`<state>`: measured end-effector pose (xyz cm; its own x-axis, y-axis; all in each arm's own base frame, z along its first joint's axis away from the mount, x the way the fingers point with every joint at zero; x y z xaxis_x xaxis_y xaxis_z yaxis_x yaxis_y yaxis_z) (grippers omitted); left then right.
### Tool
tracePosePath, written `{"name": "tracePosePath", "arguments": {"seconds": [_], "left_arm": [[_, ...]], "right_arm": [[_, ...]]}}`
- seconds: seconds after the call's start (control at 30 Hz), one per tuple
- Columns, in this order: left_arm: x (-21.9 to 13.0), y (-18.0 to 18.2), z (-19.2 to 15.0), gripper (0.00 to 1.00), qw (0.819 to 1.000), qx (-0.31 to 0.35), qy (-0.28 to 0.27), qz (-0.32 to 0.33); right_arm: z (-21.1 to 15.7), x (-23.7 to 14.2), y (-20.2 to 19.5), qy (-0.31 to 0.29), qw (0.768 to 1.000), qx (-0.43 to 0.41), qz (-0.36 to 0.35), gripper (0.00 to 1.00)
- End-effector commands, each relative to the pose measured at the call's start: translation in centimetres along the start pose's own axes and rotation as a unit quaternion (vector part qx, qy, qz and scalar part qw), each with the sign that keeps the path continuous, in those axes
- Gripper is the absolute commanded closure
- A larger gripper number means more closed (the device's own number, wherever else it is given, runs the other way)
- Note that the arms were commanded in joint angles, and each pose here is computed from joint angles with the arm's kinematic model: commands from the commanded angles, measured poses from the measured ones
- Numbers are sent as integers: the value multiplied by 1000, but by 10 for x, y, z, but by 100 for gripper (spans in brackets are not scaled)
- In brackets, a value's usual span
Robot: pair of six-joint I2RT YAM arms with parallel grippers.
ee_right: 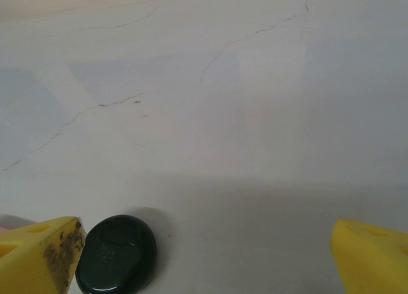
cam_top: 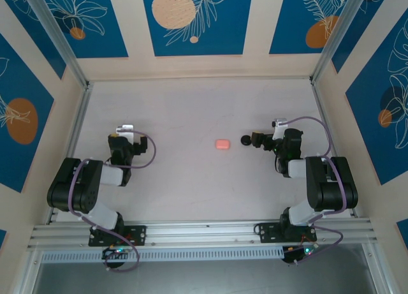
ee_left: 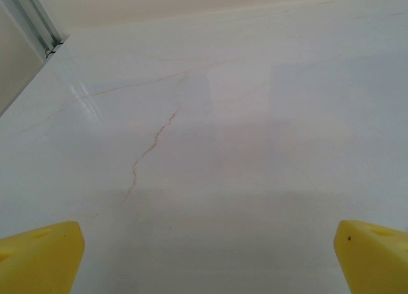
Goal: Insert wireless bluetooth earbuds into charging case
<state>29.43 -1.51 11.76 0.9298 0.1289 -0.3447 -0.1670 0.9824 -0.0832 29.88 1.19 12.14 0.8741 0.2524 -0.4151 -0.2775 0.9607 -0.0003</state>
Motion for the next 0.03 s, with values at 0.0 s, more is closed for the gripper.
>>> {"name": "tracePosePath", "arguments": {"seconds": [0.0], "left_arm": [[1, 1, 9, 0, 1000, -10, -20, -6]], "right_arm": [[11, 0, -3, -27, 999, -18, -12, 1]]}}
Point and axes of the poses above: each hand's point on the last joint's axis, 136 mm out from that joint toward the fingers, its own x axis out along the fingers, its own y axis along the line the jaws close on, z = x × y, the point moved 10 cm from there along -x, back along the fingers, and after that the axes turned 13 degrees about -x, right-handed, at the moved point
